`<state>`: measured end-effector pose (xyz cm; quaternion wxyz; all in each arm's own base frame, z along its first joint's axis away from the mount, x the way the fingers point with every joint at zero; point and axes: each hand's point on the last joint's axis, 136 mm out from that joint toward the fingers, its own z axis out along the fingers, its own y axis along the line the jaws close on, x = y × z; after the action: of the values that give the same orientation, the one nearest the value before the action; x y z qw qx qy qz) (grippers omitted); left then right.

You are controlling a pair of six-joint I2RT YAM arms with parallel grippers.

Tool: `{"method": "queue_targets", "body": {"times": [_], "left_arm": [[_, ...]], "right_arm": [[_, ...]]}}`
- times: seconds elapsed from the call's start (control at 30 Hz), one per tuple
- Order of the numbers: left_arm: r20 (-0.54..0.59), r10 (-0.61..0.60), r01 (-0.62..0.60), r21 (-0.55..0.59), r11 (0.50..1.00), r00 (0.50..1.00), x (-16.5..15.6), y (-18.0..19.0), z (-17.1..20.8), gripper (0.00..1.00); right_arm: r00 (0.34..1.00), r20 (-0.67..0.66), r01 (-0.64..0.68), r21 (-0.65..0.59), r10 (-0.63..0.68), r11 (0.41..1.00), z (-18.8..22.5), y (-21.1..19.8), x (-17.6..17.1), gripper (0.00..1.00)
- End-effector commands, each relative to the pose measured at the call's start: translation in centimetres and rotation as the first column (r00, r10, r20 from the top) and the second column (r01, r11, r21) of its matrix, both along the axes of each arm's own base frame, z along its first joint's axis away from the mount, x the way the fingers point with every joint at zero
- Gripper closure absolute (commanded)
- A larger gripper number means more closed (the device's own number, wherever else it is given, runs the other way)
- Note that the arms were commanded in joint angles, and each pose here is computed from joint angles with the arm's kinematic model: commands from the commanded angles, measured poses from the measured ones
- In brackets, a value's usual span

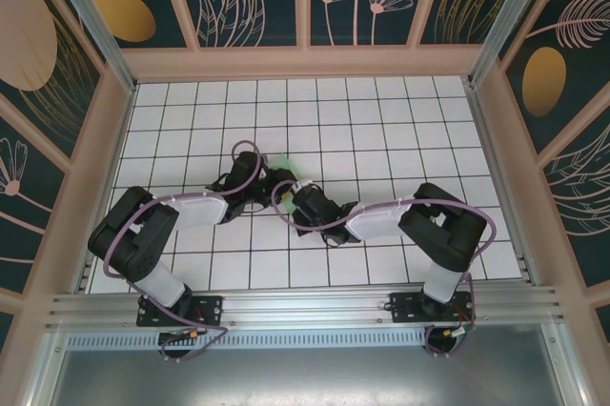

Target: Fold a paper plane with a square sheet of paper (pick it up from the middle)

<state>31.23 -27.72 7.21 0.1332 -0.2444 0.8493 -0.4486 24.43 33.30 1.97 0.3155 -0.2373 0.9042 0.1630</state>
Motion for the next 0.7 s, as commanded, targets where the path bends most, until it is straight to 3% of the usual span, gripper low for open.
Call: {"method": "queue_targets", "body": {"times": [0.0,0.07,0.17,0.67], "left_arm": [[-0.076,-0.063,0.067,0.06,0.996,0.995,-2.1,0.1,-2.1,0.66],[-0.08,-0.064,0.069,0.063,0.996,0.995,-2.2,0.2,-2.3,0.67],[-0.082,-0.067,0.073,0.075,0.995,0.994,-2.5,0.5,-2.5,0.76],[-0.009,-0.075,0.075,0.113,0.991,0.997,-1.3,0.5,-1.2,0.78]], "right_arm": [[1.0,0.009,-0.009,-0.067,0.01,0.998,-1.0,-1.1,-0.2,1.0],[1.0,0.015,-0.006,-0.047,0.007,0.999,-0.8,-1.0,-0.2,1.0],[1.0,0.029,0.008,-0.028,-0.007,1.0,-0.4,-1.2,-0.1,1.0],[1.0,0.027,-0.013,0.035,0.012,0.999,0.4,-0.8,-0.6,0.99]]}}
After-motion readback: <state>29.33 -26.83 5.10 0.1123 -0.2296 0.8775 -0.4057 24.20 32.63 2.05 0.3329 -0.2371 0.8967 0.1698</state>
